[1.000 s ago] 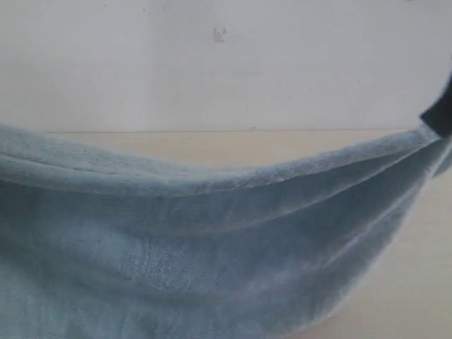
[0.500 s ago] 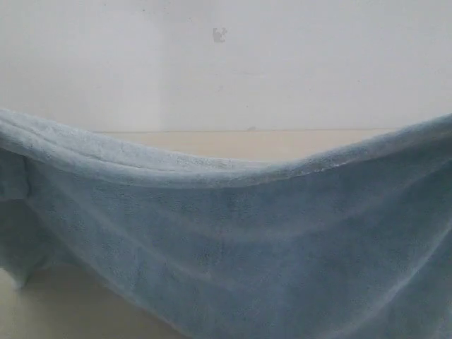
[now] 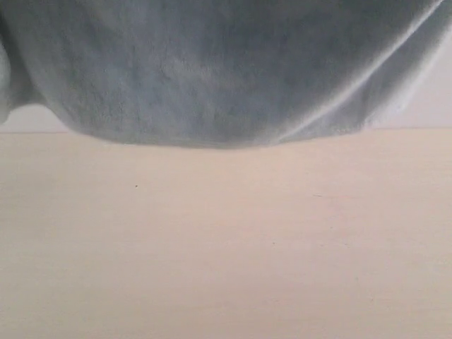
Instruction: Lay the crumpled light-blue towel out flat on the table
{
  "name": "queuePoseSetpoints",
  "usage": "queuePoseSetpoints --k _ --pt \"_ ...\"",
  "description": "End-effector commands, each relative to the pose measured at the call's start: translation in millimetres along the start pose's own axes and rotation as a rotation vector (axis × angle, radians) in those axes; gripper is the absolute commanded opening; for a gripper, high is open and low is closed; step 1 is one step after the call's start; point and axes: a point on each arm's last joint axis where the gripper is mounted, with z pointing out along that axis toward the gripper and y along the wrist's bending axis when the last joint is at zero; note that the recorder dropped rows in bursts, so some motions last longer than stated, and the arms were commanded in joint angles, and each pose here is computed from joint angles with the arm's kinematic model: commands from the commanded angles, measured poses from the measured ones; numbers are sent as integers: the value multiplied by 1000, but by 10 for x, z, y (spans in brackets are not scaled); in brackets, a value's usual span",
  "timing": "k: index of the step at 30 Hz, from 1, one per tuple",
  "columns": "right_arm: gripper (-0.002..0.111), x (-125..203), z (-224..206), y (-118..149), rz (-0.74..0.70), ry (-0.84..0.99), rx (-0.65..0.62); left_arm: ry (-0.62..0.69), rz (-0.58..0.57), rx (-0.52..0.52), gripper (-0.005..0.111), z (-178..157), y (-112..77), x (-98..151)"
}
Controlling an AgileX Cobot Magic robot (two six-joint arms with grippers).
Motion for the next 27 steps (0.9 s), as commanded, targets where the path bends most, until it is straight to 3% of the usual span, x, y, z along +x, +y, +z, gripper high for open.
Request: queuePoseSetpoints --k 1,6,9,12,17,27 --pt "0 297 128 274 -31 192 -94 204 78 23 4 140 -44 247" --pt "0 1240 494 960 -108 601 -250 693 74 120 4 447 -225 1161" --pt "0 1915 547 1314 -240 861 -358 947 79 180 4 513 -338 1717" --pt "0 2341 480 1470 -342 995 -394 1093 94 222 4 497 -411 2106" --pt "0 2627 360 1595 -354 1026 -469 1206 79 249 4 437 -474 2403" --pt "0 2679 342 1646 -341 991 -507 1219 73 253 4 420 -483 2437"
